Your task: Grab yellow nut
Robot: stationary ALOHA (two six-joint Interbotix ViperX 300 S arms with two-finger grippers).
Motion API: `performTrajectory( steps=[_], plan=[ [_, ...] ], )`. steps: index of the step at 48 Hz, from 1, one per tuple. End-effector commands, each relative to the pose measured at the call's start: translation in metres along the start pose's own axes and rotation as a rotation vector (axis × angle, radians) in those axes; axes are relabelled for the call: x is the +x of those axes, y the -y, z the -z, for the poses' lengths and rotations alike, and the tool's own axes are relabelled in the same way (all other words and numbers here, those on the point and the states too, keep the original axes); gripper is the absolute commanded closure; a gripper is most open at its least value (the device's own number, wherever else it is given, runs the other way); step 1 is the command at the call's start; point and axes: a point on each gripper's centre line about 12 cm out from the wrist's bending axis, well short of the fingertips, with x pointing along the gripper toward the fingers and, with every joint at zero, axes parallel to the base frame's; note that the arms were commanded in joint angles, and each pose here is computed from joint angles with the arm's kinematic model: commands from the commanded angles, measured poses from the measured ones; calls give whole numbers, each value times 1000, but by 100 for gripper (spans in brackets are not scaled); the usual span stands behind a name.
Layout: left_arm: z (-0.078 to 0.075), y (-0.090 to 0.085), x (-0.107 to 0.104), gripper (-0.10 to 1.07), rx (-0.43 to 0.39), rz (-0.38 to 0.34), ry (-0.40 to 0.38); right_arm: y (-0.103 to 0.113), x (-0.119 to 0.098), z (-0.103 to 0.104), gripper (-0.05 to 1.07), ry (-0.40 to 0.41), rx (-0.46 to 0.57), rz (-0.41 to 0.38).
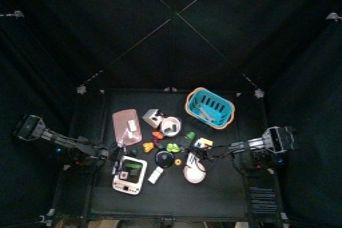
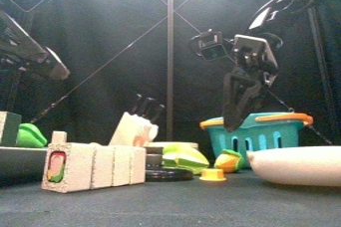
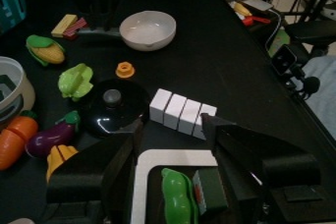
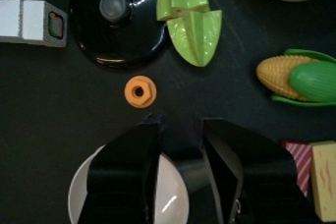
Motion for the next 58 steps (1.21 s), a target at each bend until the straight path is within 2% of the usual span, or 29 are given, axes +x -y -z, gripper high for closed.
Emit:
performTrajectory(
  steps=[1,11,19,33,44,58],
  plan=[
    [-3,-1,1,10,-7,-5,10,-16,0,-10,32,37,-39,-36],
    [-3,-1,1,10,-10,-7,10,-53,13,-6,33,29,-176,-46],
    [-3,-1,1,10,-12,-8,10,-69,22,2,33,-6,-246,-8],
    [-3,-1,1,10,-10,-7,10,-62,36,5,33,-50,-297,90],
    [-3,-1,1,10,-11,-8,8,-65,43,5,33,-46,-305,81],
    [-1,-1,1,10,-11,-7,4,-63,44,2,25,-53,-264,82]
  ],
)
